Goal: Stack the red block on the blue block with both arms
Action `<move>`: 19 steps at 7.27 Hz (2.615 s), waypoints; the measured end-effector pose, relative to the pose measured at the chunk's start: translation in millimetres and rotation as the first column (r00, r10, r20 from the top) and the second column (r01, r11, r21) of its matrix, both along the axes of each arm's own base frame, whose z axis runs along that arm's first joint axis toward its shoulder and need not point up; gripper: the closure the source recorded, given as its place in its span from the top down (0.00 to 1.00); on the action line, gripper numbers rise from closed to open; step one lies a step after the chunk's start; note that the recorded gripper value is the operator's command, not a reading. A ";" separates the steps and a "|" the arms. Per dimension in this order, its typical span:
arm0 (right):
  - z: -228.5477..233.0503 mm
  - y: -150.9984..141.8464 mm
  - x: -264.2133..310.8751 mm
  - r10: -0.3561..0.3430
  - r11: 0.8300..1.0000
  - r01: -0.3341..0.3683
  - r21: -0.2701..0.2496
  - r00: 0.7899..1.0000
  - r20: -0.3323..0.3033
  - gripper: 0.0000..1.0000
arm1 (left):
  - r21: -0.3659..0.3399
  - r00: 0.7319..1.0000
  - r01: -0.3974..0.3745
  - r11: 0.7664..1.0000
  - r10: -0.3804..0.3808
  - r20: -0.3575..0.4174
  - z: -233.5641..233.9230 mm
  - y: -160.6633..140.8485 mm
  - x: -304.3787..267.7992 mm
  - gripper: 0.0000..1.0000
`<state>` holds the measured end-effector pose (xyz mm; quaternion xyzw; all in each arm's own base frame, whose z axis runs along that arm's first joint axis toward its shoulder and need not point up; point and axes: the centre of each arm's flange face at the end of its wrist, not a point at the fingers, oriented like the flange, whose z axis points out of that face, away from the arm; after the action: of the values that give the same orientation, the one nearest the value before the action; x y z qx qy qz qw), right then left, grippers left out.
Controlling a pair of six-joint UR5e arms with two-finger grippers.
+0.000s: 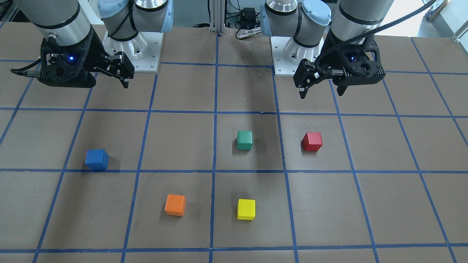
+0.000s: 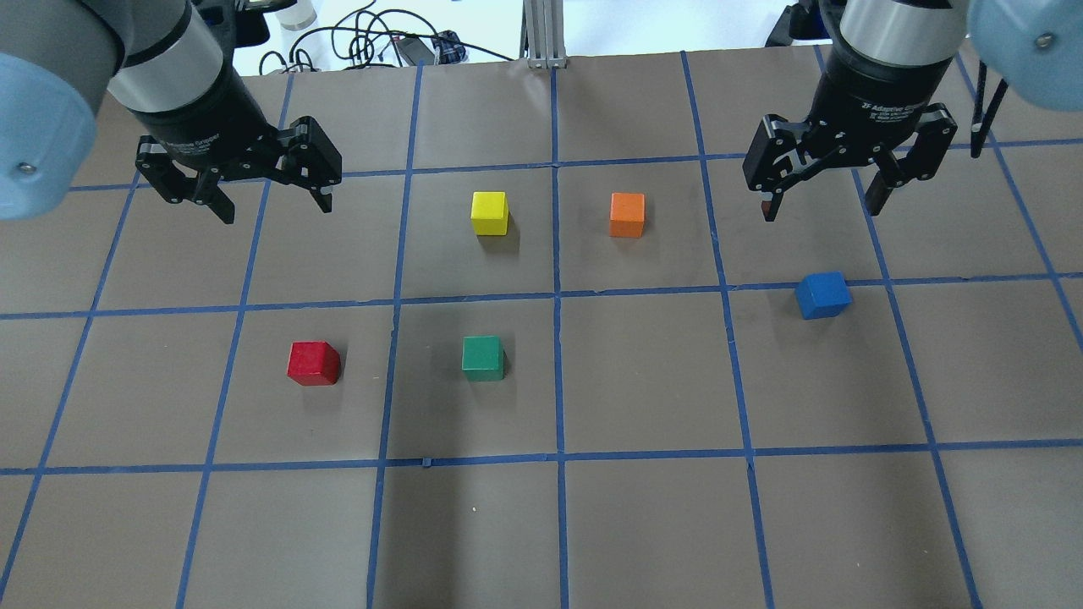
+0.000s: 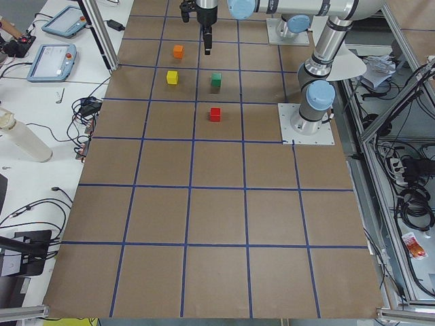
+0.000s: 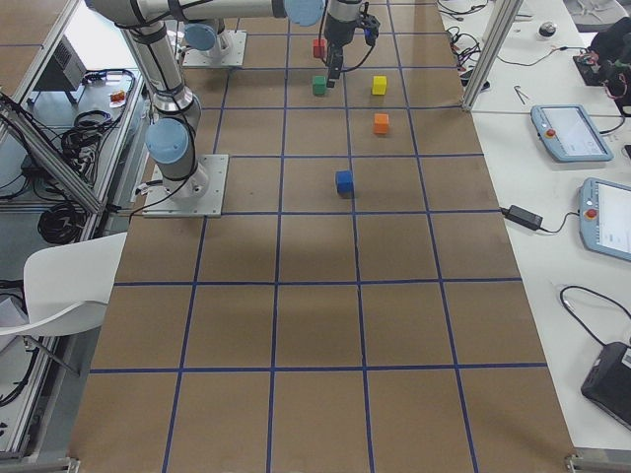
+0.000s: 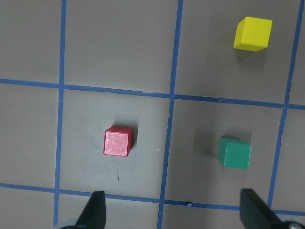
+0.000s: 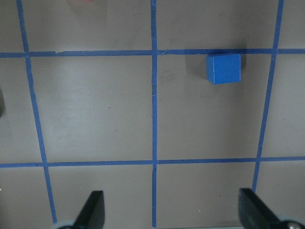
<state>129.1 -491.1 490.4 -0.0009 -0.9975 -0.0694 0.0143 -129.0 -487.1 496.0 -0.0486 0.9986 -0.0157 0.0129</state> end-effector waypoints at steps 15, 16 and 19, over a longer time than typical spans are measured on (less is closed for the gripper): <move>-0.1 -0.4 -0.5 -0.002 1.000 0.002 -0.001 1.000 0.003 1.00 | 0.160 0.999 0.036 0.986 -0.032 -0.025 -297.3 26.7 102.5 0.78; -0.2 -0.5 -0.6 -0.001 1.000 0.001 -0.001 1.000 0.002 1.00 | 0.170 0.999 0.033 0.985 -0.028 -0.031 -308.4 26.7 103.1 0.34; -0.1 -0.3 -0.6 -0.001 1.000 0.001 0.000 1.000 0.002 1.00 | 0.147 0.999 0.031 0.989 -0.027 -0.029 -311.3 16.9 101.2 0.07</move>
<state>128.6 -491.4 490.3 -0.0012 -0.9975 -0.0693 0.0131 -27.8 -470.1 184.8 -0.0331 0.9977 0.0587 0.0027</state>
